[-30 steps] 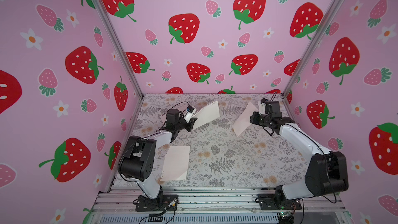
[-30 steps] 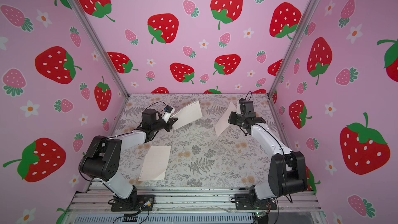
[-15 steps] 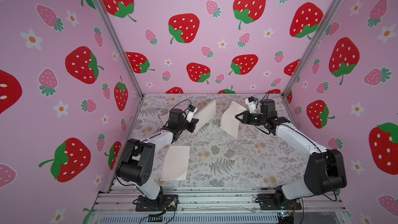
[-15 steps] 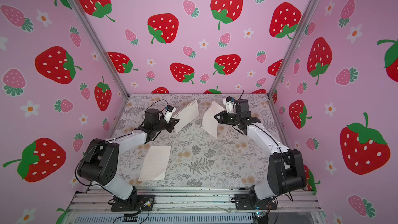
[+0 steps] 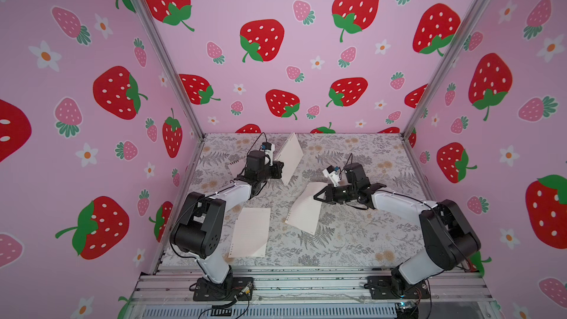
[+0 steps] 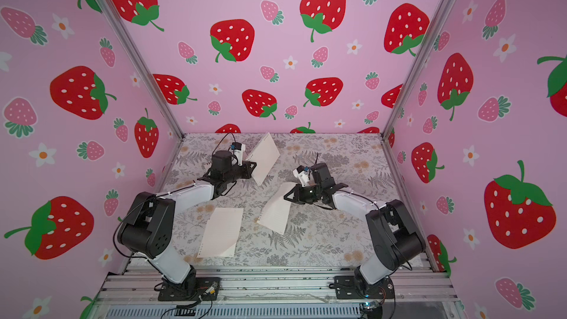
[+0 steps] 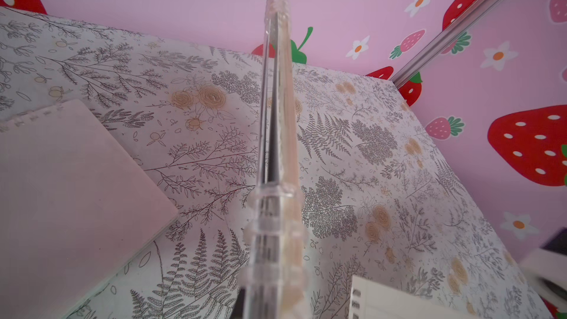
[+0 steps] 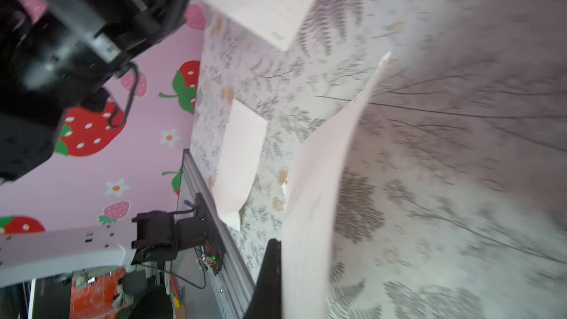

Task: Tear off pages from different notebooks
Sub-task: Place the paper at the center of the board.

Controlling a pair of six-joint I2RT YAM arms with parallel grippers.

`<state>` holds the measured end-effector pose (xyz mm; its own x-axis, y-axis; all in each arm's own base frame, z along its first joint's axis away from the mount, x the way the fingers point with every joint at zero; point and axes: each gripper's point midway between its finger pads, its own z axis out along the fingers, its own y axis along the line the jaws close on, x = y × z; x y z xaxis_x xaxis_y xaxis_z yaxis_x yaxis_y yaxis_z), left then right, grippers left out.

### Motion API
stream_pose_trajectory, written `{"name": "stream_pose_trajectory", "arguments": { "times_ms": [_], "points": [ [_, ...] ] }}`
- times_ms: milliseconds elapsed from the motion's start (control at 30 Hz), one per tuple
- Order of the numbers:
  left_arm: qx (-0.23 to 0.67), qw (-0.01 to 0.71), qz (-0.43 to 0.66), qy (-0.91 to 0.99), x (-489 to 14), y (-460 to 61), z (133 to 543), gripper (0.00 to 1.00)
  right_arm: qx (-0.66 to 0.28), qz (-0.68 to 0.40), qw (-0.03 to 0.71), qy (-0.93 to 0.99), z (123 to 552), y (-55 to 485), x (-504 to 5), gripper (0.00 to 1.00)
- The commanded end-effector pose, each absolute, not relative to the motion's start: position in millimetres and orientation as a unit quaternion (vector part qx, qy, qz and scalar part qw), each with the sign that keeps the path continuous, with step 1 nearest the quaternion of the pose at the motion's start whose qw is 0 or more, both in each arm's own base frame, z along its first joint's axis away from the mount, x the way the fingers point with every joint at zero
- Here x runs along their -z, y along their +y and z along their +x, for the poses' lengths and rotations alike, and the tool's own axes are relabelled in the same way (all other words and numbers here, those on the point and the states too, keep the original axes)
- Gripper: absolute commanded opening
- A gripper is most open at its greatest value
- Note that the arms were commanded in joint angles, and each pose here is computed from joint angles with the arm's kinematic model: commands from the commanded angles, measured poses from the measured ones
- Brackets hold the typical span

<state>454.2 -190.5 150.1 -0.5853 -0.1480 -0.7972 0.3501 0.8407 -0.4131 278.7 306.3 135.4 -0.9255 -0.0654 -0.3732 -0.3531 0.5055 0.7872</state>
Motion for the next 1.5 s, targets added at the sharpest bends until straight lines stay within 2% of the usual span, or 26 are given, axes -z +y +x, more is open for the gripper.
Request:
{"name": "stream_pose_trajectory", "arguments": {
  "times_ms": [0, 200, 433, 700, 733, 800, 900, 933, 967, 1000, 1067, 1200, 1333, 1467],
  "points": [
    [0.287, 0.529, 0.064, 0.796, -231, -190, 476, 0.0, -0.548, -0.183, 0.21, 0.789, 268, 336, -184, 0.0],
    [0.277, 0.543, 0.065, 0.79, -255, -176, 476, 0.0, -0.568, -0.241, 0.177, 0.767, 243, 381, -181, 0.0],
    [0.286, 0.558, 0.052, 0.777, -278, -160, 477, 0.0, -0.598, -0.26, 0.112, 0.75, 240, 448, -142, 0.0],
    [0.318, 0.531, 0.039, 0.785, -249, -167, 475, 0.0, -0.503, -0.225, 0.079, 0.831, 258, 454, -66, 0.02],
    [0.321, 0.526, 0.038, 0.787, -245, -168, 476, 0.0, -0.485, -0.222, 0.071, 0.843, 260, 452, -58, 0.13],
    [0.324, 0.519, 0.035, 0.79, -238, -169, 476, 0.0, -0.457, -0.22, 0.062, 0.86, 260, 446, -42, 0.17],
    [0.333, 0.512, 0.028, 0.791, -229, -170, 476, 0.0, -0.43, -0.218, 0.067, 0.874, 262, 435, -33, 0.34],
    [0.336, 0.511, 0.026, 0.791, -227, -171, 476, 0.0, -0.422, -0.221, 0.073, 0.877, 264, 432, -34, 0.48],
    [0.339, 0.51, 0.02, 0.791, -224, -170, 476, 0.0, -0.409, -0.218, 0.081, 0.882, 268, 426, -36, 0.69],
    [0.342, 0.51, 0.017, 0.789, -223, -170, 476, 0.0, -0.407, -0.222, 0.088, 0.882, 270, 423, -41, 0.77],
    [0.348, 0.507, 0.009, 0.789, -219, -170, 475, 0.0, -0.41, -0.222, 0.105, 0.878, 275, 415, -56, 0.82],
    [0.361, 0.495, -0.015, 0.79, -206, -171, 477, 0.0, -0.419, -0.231, 0.143, 0.866, 275, 394, -94, 0.83],
    [0.402, 0.465, -0.051, 0.787, -182, -191, 491, 0.0, -0.399, -0.22, 0.192, 0.869, 272, 347, -120, 0.86],
    [0.385, 0.439, -0.107, 0.805, -144, -202, 515, 0.0, -0.358, -0.173, 0.234, 0.887, 288, 294, -129, 0.88]
  ]
}}
